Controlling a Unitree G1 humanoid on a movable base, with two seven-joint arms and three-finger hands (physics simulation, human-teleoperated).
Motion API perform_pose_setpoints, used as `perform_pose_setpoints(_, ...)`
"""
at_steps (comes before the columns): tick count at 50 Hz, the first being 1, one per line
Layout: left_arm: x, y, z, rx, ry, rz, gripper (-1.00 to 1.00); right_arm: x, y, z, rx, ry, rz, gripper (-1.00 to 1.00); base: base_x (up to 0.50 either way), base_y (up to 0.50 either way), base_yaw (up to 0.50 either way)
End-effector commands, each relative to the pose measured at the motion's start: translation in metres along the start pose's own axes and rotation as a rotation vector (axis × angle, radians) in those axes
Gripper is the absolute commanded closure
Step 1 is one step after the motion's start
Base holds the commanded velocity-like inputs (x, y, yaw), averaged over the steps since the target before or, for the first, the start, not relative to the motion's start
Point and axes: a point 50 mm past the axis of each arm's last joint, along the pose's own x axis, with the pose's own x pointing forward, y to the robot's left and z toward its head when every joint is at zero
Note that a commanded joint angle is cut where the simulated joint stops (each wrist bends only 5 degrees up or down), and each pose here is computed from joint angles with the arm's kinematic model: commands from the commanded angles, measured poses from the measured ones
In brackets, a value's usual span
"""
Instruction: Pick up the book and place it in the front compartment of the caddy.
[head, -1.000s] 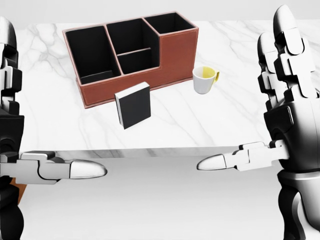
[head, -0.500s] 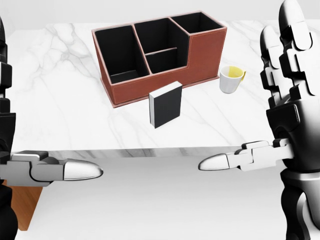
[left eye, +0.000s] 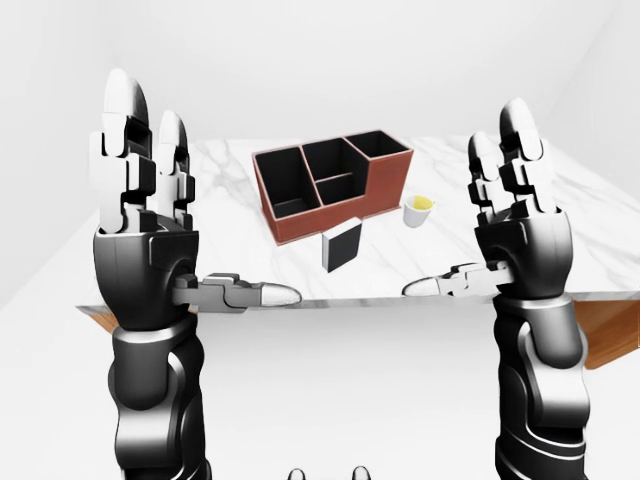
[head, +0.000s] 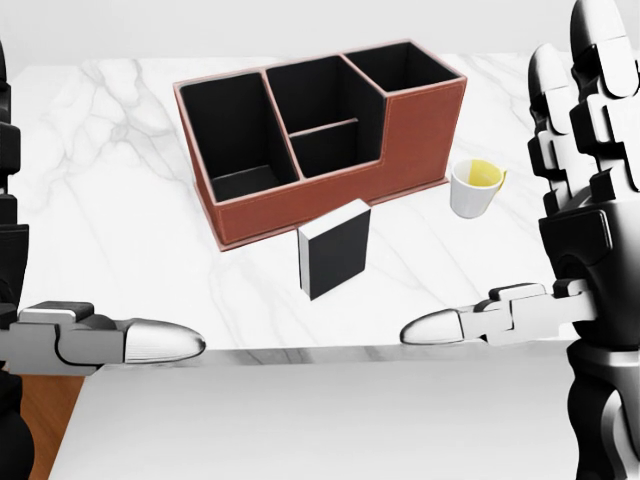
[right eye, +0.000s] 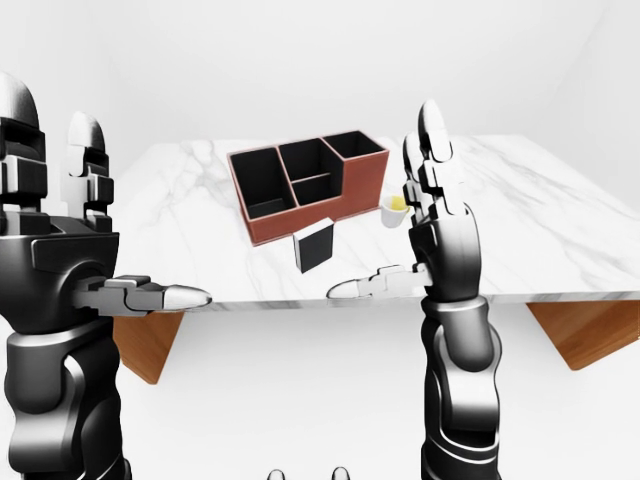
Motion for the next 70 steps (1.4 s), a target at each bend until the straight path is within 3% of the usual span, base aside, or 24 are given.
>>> perform_pose_setpoints(1, -0.001, 0.0, -0.001, -0.003, 0.007, 0.0, -1.0, 0.0, -0.001, 0.001, 0.011, -0.005, -0.003, -1.0, 0.5, 0.0, 0.0)
perform_pose_setpoints(15, 0.001, 0.0, 0.003, -0.014, -0.017, 0.004, -1.0, 0.0, 0.0, -0.004, 0.007, 0.015, -0.004, -1.0, 0.48, 0.0, 0.0)
perform_pose_setpoints(53, 0.001, 0.001, 0.008, -0.03, -0.04, 0.015, -1.0, -0.005, 0.003, 0.0, 0.028, 0.005, 0.034, -1.0, 0.01, 0.09, 0.0)
perform_pose_setpoints(70, 0.001, 0.001, 0.007, -0.034, -0.035, 0.015, -1.0, -0.005, 0.003, 0.0, 0.035, 0.004, 0.03, -1.0, 0.5, 0.0, 0.0)
